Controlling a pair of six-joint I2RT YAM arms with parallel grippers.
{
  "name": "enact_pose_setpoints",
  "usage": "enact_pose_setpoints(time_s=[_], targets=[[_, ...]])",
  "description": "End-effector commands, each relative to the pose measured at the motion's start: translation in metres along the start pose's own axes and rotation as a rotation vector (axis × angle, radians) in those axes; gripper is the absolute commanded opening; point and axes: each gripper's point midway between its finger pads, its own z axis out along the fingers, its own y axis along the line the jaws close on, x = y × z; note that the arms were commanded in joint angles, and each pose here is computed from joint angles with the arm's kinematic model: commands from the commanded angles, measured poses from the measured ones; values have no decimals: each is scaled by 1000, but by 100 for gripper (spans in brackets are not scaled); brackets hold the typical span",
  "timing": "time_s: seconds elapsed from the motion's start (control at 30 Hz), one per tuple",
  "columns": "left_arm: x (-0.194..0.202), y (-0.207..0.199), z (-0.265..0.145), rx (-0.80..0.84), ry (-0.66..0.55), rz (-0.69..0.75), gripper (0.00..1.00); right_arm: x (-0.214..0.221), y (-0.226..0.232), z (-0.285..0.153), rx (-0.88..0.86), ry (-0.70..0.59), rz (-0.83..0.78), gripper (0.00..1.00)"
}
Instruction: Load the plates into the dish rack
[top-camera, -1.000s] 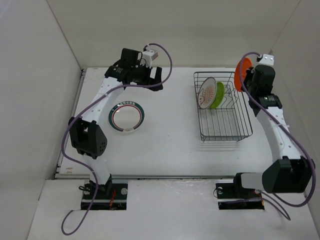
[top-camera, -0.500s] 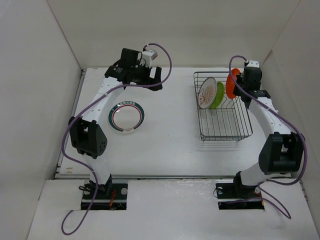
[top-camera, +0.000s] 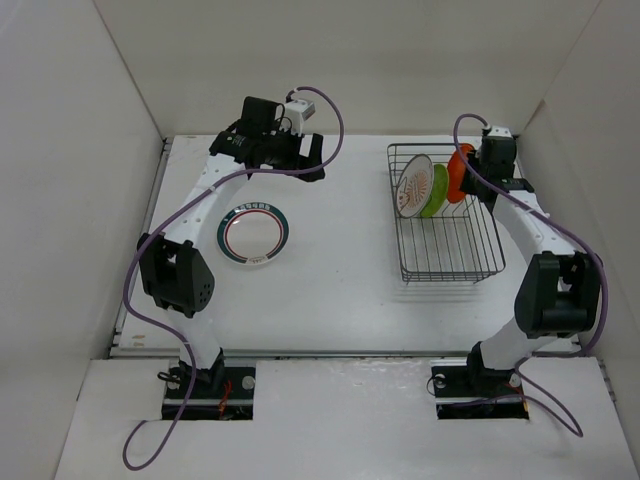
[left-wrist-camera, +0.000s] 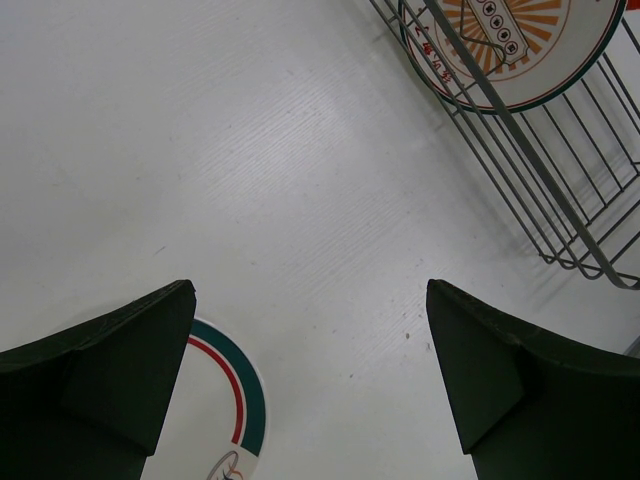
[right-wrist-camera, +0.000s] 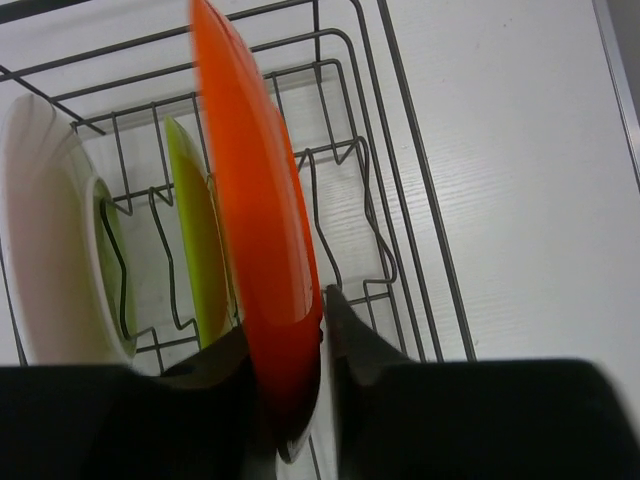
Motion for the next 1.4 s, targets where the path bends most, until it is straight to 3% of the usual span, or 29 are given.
enact_pose_setpoints(time_s=[0.0, 0.2, 0.33, 0.47, 0.63, 0.67, 0.7, 0.73, 0.8, 1.0, 1.17, 1.37], targets=[[-15, -9, -10, 14, -49, 21, 100, -33, 3, -4, -19, -98, 34, 30], [-15, -9, -10, 14, -49, 21, 100, -31, 3, -4, -18, -89, 33, 44], [-17, 0, -12, -43, -58, 23, 100, -36, -2, -10, 7, -99, 35, 45], [-23, 37, -31, -127, -104, -32, 100, -51, -14, -24, 72, -137, 43, 57], [-6, 86, -49, -227, -91, -75, 100, -72, -21, -44, 107, -187, 75, 63], [0, 98, -57, -263, -80, -74, 100, -74, -21, -46, 107, -187, 75, 71], [7, 103, -60, -279, -68, -71, 100, -79, -22, -53, 114, -206, 89, 71], [26, 110, -57, -296, -34, -82, 100, -86, -22, -63, 108, -233, 104, 88], [31, 126, -76, -363, -68, -69, 100, -98, -20, -76, 83, -276, 112, 100], [85, 159, -95, -407, -22, -140, 100, -105, -13, -84, 24, -294, 113, 100], [126, 180, -112, -424, 9, -199, 100, -91, 28, -91, -222, -283, 79, 100], [177, 188, -100, -362, 79, -247, 100, -80, 73, -122, -500, -303, 17, 100]])
